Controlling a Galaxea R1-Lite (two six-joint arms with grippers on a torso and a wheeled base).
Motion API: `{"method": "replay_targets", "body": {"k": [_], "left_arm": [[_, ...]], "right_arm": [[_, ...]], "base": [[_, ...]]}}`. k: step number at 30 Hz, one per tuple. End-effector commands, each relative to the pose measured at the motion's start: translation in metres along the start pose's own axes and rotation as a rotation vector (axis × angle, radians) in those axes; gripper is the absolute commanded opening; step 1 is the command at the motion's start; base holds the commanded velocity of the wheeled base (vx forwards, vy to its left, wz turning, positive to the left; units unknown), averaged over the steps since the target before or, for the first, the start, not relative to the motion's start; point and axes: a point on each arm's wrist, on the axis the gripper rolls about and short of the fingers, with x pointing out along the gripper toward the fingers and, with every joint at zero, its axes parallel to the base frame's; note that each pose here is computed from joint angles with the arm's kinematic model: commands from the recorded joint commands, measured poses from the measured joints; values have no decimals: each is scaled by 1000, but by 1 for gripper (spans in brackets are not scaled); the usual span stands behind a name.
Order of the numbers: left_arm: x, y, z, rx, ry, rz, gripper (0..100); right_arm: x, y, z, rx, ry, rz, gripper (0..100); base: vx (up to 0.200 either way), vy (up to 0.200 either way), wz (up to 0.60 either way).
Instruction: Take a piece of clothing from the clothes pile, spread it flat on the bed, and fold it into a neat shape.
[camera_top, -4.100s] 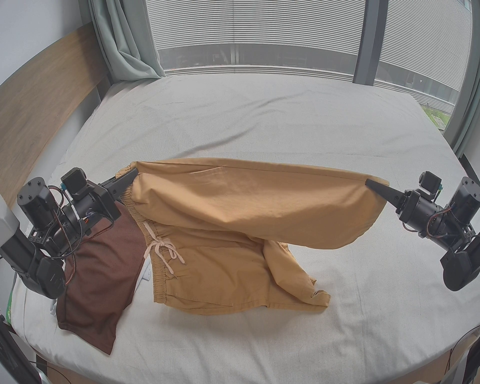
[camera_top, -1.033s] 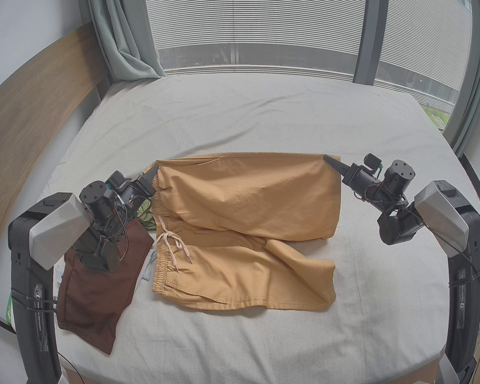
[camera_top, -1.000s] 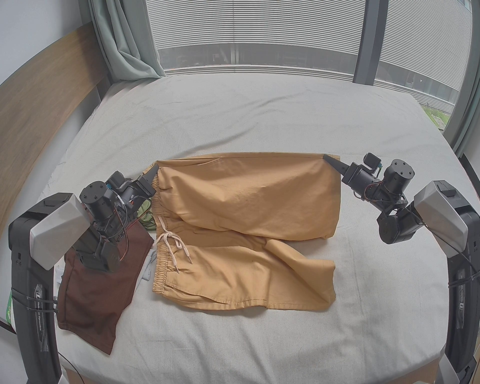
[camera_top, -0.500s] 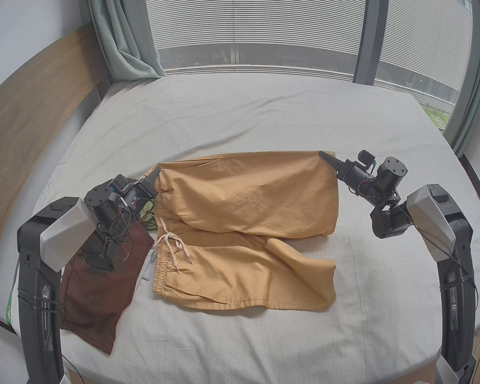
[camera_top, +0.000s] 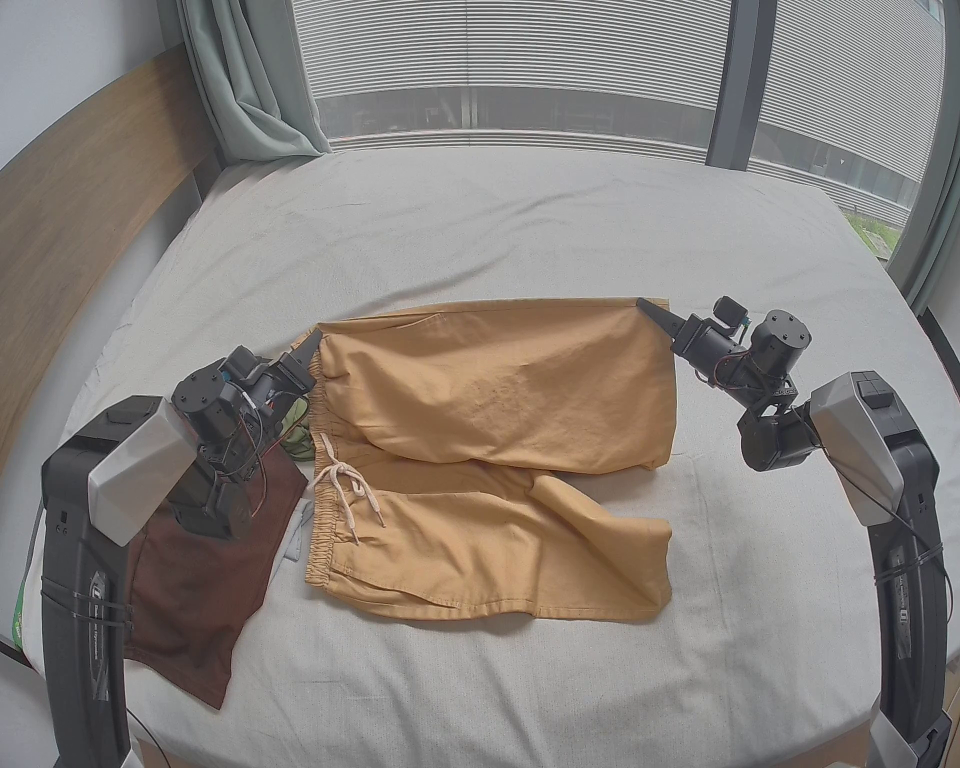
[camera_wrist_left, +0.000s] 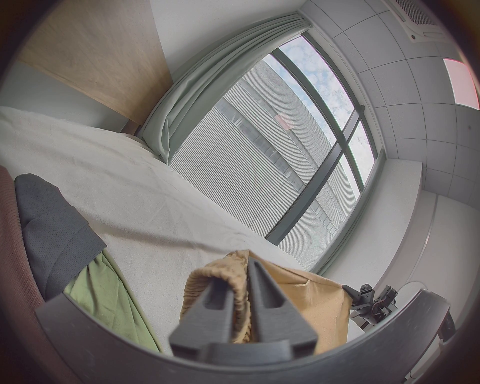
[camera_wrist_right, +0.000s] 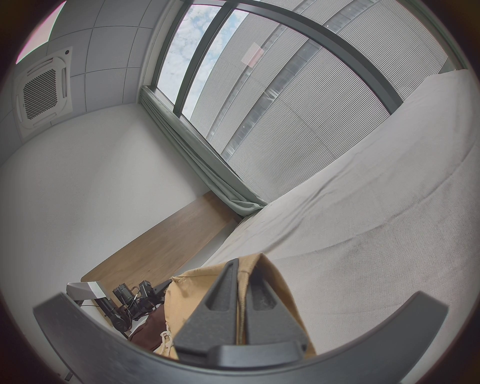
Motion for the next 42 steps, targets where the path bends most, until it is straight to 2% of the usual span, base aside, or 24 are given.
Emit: {"method": "replay_targets", "body": {"k": [1, 8, 11, 17, 24, 42], "left_arm": [[1, 1, 0, -5, -2, -3, 100], [0, 2, -8, -52, 33, -3, 100], [-2, 6, -13, -72, 78, 40, 100], [-12, 3, -13, -84, 105, 71, 100], [-36, -22, 4, -91, 149, 85, 100], [-90, -61, 27, -95, 240, 79, 100]], "right_arm": [[2, -1, -1, -1, 0, 2, 100], [5, -5, 4, -12, -50, -38, 100], [2, -4, 3, -6, -45, -48, 100], [-10, 14, 1, 17, -14, -60, 100], [-30, 48, -6, 35, 11, -49, 100], [-75, 99, -27, 98, 94, -67, 100]], "base": [[0, 0, 0], [0, 0, 0], [0, 0, 0], [0, 0, 0], [0, 0, 0], [0, 0, 0]]}}
